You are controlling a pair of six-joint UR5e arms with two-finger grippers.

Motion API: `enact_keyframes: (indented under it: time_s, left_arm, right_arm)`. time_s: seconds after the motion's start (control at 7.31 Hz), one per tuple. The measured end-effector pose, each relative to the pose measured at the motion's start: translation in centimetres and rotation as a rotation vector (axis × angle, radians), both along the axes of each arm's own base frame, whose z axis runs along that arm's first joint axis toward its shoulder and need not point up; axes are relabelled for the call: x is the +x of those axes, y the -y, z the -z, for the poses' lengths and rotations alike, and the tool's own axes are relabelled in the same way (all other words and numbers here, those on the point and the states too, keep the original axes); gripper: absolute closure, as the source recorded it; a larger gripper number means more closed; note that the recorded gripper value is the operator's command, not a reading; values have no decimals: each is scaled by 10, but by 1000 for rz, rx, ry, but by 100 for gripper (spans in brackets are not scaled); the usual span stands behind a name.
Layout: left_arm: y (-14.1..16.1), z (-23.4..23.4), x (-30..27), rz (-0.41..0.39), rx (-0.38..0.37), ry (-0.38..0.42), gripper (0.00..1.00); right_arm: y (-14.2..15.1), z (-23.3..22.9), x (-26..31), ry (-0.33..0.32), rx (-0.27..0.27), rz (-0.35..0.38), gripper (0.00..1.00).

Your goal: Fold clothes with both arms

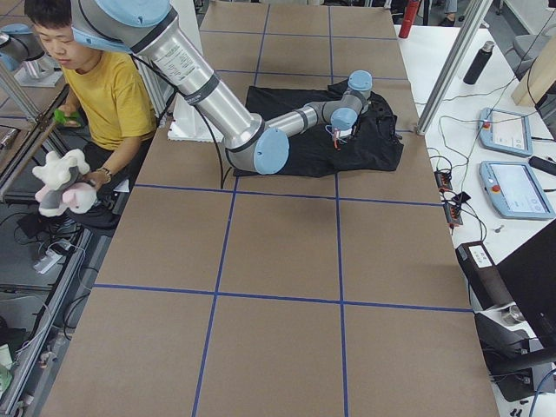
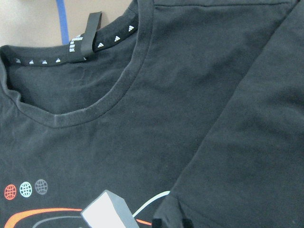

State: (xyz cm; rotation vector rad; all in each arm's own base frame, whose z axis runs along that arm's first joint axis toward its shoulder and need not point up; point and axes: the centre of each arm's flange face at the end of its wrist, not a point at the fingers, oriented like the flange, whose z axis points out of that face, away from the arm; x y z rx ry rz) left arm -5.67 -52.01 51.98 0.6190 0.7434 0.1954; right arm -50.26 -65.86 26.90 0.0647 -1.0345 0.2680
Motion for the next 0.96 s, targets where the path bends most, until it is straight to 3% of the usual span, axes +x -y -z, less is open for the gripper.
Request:
enact_keyframes:
  time_s: [0.41,0.68,0.96]
  left_arm:
    - [31,14,28,-7,-11,-37,0]
    - [48,28,67,8,-29,-117,1]
    - [95,43,115,21,-65,-199,1]
  right_arm:
    - [-9,3,27,44,1,22,0]
    - [-41,-26,63,83,-14,65,0]
    - [-89,-55,105,108,-6,84,0]
